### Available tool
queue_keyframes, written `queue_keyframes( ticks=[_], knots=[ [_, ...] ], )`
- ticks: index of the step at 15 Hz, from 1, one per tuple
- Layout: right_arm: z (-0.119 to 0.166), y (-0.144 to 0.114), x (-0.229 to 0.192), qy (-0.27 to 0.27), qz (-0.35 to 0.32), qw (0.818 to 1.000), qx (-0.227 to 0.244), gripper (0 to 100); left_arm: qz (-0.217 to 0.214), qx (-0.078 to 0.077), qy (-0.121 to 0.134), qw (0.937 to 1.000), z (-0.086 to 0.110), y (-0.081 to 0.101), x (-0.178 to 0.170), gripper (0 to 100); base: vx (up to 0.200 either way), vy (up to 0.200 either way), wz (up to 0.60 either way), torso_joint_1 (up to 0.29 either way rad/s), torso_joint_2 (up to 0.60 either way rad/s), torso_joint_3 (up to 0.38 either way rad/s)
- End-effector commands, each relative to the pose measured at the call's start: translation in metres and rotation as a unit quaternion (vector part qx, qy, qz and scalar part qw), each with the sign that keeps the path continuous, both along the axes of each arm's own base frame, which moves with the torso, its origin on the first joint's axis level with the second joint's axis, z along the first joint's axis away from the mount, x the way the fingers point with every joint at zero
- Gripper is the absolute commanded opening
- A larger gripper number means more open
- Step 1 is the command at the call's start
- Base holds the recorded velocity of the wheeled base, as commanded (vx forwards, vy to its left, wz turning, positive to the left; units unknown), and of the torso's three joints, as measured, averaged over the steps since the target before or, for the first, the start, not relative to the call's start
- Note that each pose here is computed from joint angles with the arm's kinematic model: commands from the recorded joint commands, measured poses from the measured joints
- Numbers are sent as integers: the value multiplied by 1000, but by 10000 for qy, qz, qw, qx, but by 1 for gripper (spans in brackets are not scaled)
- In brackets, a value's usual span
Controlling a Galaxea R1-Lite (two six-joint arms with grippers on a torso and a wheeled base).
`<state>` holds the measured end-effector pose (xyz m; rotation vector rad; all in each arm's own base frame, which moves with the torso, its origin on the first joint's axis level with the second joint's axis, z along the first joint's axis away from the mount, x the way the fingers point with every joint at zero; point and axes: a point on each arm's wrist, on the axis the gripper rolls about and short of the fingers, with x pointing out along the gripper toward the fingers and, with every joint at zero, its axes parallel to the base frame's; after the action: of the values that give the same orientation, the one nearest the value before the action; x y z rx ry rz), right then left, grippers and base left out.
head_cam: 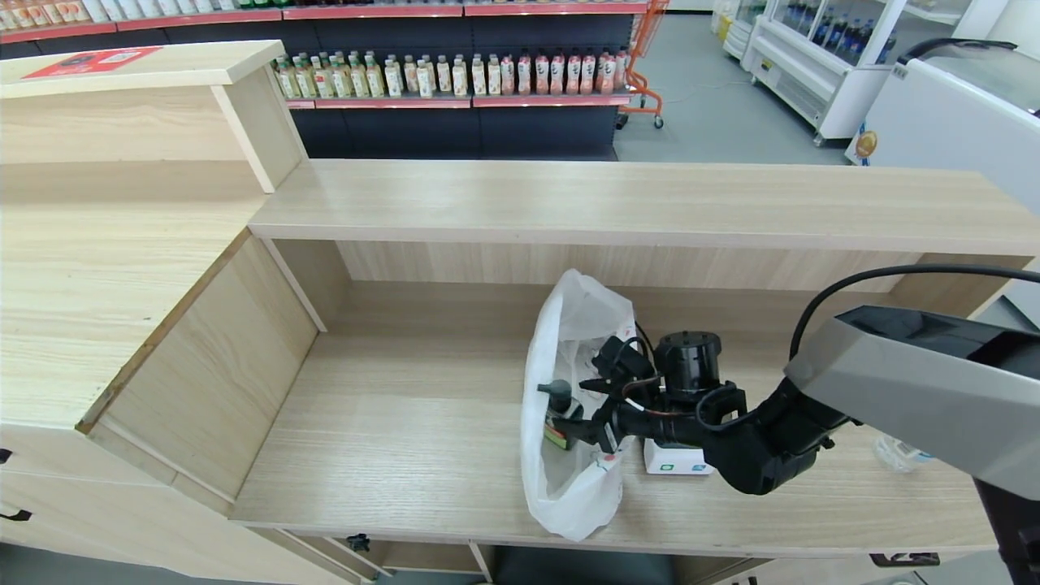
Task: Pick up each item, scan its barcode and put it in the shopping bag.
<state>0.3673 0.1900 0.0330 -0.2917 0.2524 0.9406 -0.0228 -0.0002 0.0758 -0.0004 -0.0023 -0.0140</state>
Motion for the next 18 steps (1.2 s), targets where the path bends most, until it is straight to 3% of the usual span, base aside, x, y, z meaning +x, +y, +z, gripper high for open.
queue_keyframes(
  ticks=[1, 5, 9, 11, 13, 18],
  knots=[
    [7, -3, 0, -39, -41, 10000, 49, 100, 1, 2, -4, 10000, 0, 0, 0, 100, 0, 0, 0, 0, 0, 0],
    [69, -22, -3, 40, -472, 9953, 841, 100, 1, 2, 4, 10000, 0, 0, 0, 100, 0, 0, 0, 0, 0, 0],
    [139, -77, -49, 13, -1007, 9882, 1156, 100, 1, 2, -4, 10000, 0, 0, 0, 100, 0, 0, 0, 0, 0, 0],
    [152, -109, -89, 0, -1493, 9827, 1099, 100, 1, 2, -4, 10000, 0, 0, 0, 100, 0, 0, 0, 0, 0, 0],
    [153, -141, -150, 235, -2295, 9702, 735, 100, 1, 2, 4, 10000, 0, 0, 0, 100, 0, 0, 0, 0, 0, 0],
    [152, -174, -206, -282, -4061, 9134, 14, 100, 1, 2, -4, 10000, 0, 0, 0, 100, 0, 0, 0, 0, 0, 0]
  ],
)
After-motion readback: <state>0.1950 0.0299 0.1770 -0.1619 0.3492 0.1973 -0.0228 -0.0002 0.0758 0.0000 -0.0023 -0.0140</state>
